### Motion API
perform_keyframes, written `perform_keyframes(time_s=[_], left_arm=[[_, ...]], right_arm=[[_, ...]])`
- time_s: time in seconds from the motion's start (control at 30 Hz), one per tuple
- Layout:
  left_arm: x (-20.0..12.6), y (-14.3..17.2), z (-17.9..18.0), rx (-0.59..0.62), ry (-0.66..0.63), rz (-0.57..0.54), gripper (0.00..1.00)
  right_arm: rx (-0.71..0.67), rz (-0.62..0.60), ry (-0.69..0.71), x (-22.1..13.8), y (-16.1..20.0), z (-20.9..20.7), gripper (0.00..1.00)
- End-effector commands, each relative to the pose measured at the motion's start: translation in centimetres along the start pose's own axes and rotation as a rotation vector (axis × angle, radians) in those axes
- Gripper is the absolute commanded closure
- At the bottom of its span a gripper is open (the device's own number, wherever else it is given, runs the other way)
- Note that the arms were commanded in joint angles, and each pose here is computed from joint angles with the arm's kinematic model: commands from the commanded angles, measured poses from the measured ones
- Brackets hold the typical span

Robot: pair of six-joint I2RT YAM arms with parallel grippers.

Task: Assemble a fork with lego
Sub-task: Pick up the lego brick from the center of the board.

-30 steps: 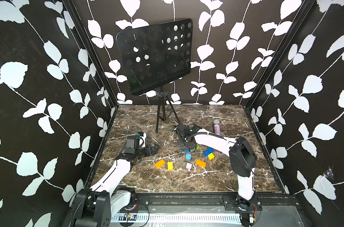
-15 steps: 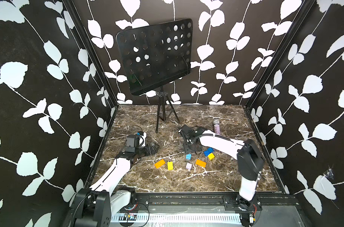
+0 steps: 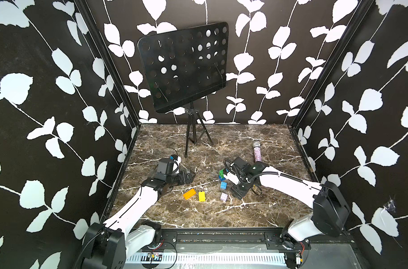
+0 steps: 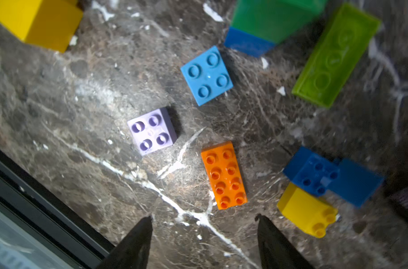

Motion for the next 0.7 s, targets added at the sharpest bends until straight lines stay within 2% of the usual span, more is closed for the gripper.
perform_keyframes(time_s=[0.0,0.37,0.57,0.67], left_arm=[[-0.2,-0.6,-0.6,-0.007,-0.009,-0.013,0.05],[0.7,-0.4,-0.5,-0.012,-0.019,0.009,0.06],[0.9,-0.5,-0.3,-0.015,-0.031,0.008,0.07],[1.1,-0.4,-0.3,-0.018,-0.032,0.017,0.07]], right_arm=[[-0.275,0.075,-0.043,1.0,2.1,0.4,0.32],[-0.349,0.084,-0.129,3.6,3.6,-0.4,0.39],[-0.313,0.069,-0.197,5.1,3.1,0.4,0.44],[-0.308,0.128,-0.177,6.1,3.7,-0.1,0.47]])
Point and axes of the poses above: each gripper's point midway between its finger pads, its own x axis out along the fingers, its own z axis along the line the jaws close on, y = z × x, the point moved 3 cm from there along -x, back along the fingers, and after that the axes turned 12 degrees about -x, right-handed, at the moved point
